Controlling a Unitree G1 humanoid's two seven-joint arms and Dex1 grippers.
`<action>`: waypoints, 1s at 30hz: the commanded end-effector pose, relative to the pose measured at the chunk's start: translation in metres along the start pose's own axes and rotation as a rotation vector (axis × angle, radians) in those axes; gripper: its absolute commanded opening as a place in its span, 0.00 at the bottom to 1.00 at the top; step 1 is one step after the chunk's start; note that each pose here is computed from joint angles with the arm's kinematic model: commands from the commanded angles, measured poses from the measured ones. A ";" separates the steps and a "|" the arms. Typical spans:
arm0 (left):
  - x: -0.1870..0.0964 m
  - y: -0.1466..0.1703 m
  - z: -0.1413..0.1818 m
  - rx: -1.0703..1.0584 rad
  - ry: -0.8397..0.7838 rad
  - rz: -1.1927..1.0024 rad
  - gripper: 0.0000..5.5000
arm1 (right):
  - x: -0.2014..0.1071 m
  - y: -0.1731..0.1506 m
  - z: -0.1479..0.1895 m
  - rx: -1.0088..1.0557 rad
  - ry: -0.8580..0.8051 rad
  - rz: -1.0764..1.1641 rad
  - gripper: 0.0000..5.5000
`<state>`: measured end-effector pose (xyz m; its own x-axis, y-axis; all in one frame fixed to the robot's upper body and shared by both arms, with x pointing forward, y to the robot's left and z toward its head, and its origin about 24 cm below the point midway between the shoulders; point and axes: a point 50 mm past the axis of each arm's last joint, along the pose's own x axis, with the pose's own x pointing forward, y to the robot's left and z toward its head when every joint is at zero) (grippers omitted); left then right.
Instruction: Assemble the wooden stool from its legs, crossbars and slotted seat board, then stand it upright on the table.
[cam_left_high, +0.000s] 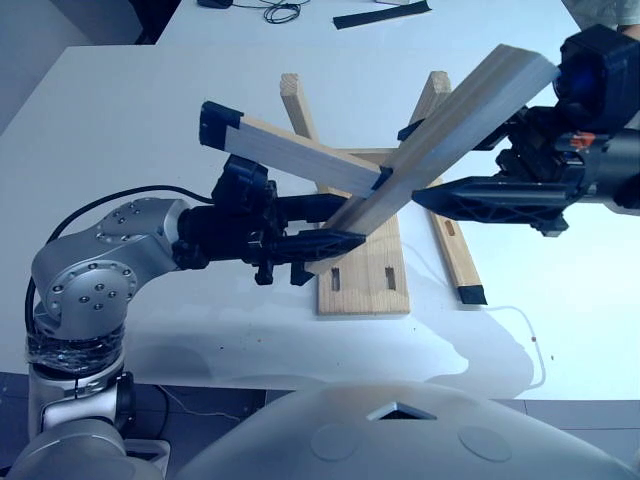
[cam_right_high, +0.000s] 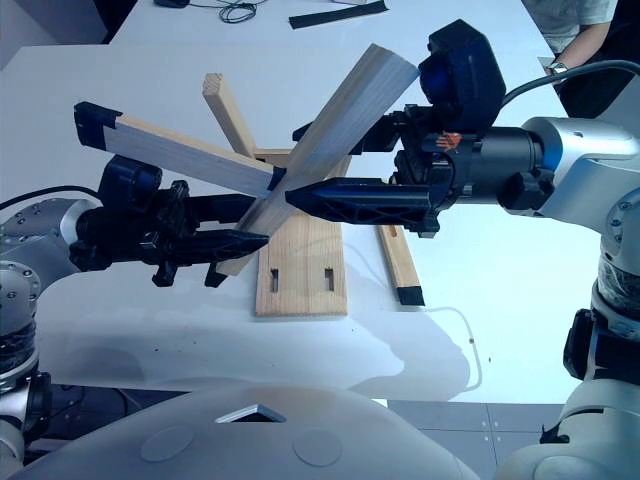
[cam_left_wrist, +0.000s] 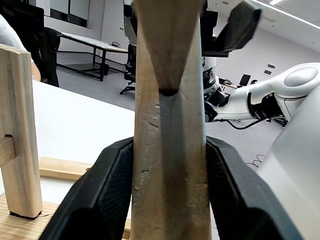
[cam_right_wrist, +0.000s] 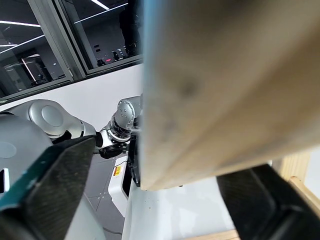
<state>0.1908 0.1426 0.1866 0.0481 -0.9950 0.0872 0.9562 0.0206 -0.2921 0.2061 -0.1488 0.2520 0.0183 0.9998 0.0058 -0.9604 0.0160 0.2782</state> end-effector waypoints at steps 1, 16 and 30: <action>0.003 -0.001 0.005 0.026 -0.010 -0.015 0.37 | 0.003 0.004 -0.005 -0.003 0.045 0.019 0.60; 0.002 0.003 0.011 0.047 -0.022 0.010 0.37 | -0.001 0.002 -0.010 -0.026 0.092 0.000 0.37; -0.010 0.010 -0.032 0.015 0.191 0.125 0.55 | -0.016 -0.006 0.003 -0.130 0.088 -0.114 0.37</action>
<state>0.1931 0.1458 0.1606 0.1186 -0.9888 -0.0903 0.9537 0.1387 -0.2667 0.2108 -0.1604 0.2429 0.0752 0.9916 -0.1057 -0.9751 0.0953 0.2001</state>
